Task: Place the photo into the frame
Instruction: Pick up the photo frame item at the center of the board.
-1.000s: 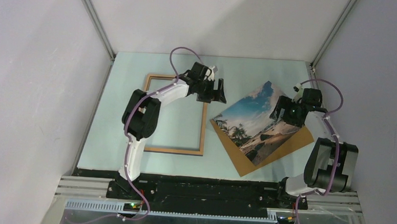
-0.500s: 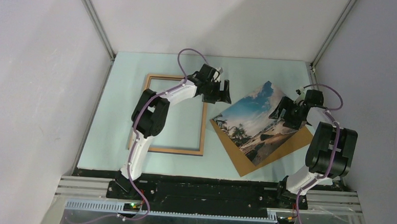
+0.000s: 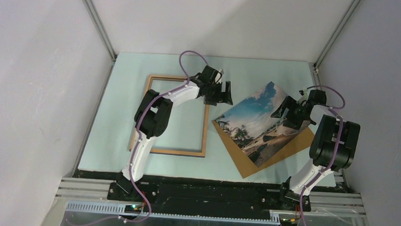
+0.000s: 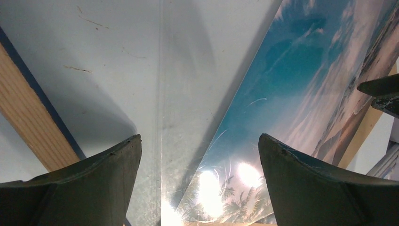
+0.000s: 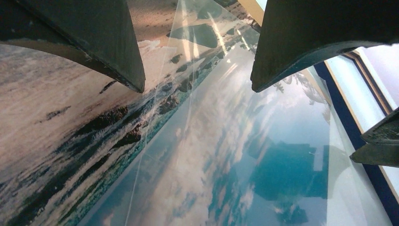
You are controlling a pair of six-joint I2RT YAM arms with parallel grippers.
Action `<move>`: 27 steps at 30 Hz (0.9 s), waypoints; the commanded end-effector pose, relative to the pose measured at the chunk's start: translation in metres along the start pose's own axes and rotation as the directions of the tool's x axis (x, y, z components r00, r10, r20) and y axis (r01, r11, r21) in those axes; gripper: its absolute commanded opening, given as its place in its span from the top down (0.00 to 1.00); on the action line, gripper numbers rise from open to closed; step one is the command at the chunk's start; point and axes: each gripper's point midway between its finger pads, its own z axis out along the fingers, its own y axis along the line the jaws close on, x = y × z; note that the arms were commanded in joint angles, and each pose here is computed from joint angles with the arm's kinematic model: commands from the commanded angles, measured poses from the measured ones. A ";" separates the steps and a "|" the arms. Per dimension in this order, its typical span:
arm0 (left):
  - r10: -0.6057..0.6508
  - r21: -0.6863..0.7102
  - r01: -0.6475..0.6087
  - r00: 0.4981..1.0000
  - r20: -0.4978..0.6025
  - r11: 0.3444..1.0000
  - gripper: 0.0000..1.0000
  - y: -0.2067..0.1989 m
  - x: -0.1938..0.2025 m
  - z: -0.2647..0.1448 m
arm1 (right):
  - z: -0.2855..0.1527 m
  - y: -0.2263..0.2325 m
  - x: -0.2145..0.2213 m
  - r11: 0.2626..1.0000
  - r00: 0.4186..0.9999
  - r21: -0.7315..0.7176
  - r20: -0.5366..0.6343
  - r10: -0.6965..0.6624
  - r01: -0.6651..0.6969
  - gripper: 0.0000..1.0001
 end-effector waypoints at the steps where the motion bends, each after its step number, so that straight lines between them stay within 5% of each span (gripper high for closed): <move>1: -0.019 0.018 0.019 1.000 -0.010 1.000 0.01 -0.003 -0.001 0.005 | 0.004 0.006 -0.016 0.999 1.000 -0.041 0.018 0.019 -0.018 0.13; 27: -0.078 0.179 0.099 0.989 -0.125 0.979 0.04 -0.028 0.016 0.005 | 0.011 0.008 -0.011 0.976 0.993 -0.186 -0.051 0.109 -0.117 0.18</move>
